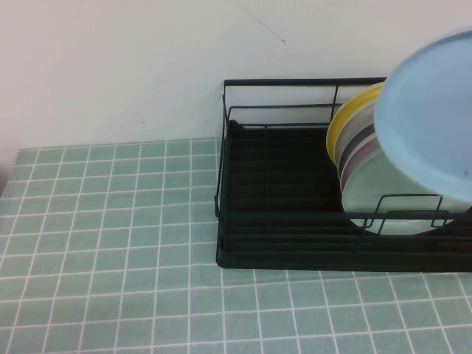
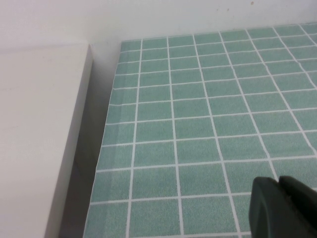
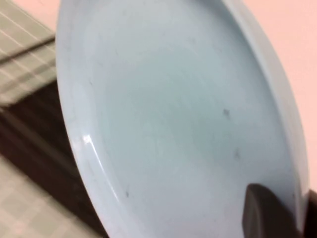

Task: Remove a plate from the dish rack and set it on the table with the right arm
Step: Place the plate from the table

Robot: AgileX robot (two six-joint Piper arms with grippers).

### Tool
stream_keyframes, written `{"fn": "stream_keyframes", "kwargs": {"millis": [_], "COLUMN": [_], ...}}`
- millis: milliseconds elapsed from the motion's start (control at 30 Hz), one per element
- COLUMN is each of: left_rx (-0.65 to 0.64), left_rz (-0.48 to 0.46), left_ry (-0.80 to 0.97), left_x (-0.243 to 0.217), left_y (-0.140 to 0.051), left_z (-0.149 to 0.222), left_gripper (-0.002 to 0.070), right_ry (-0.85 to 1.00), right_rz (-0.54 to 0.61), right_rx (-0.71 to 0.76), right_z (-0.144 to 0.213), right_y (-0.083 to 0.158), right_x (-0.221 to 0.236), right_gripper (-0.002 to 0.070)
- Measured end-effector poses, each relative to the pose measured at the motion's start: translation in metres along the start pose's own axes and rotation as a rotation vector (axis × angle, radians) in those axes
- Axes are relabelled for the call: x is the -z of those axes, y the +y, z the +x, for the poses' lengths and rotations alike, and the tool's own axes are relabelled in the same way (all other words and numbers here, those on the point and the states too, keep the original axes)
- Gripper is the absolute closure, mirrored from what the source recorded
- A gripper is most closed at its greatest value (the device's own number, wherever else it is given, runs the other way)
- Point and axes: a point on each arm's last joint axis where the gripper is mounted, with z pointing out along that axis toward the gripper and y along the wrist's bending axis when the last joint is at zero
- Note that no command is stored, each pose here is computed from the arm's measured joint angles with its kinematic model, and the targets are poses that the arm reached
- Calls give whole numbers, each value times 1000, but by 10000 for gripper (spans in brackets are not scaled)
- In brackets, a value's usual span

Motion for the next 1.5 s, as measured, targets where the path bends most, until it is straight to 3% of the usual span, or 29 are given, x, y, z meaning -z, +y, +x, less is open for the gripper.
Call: {"fn": "stream_keyframes", "kwargs": {"millis": [233,600,1033,1500], "left_rx": [-2,-2,-2,0], "left_rz": [0,0,0,0], "left_ry": [0,0,0,0], "left_x": [0,0,0,0], "left_y": [0,0,0,0], "left_z": [0,0,0,0], "left_gripper": [678,678,678,678], "right_ry": [226,509,604,741], "right_rz": [-147,-286,-330,-342], "right_rx": [-319,-641,-806,-812], "right_z": [19,95,126,167], "right_y": [27,61,62,66], "right_x": [24,-29,-95,-156], "right_gripper": [599,600,600,600]}}
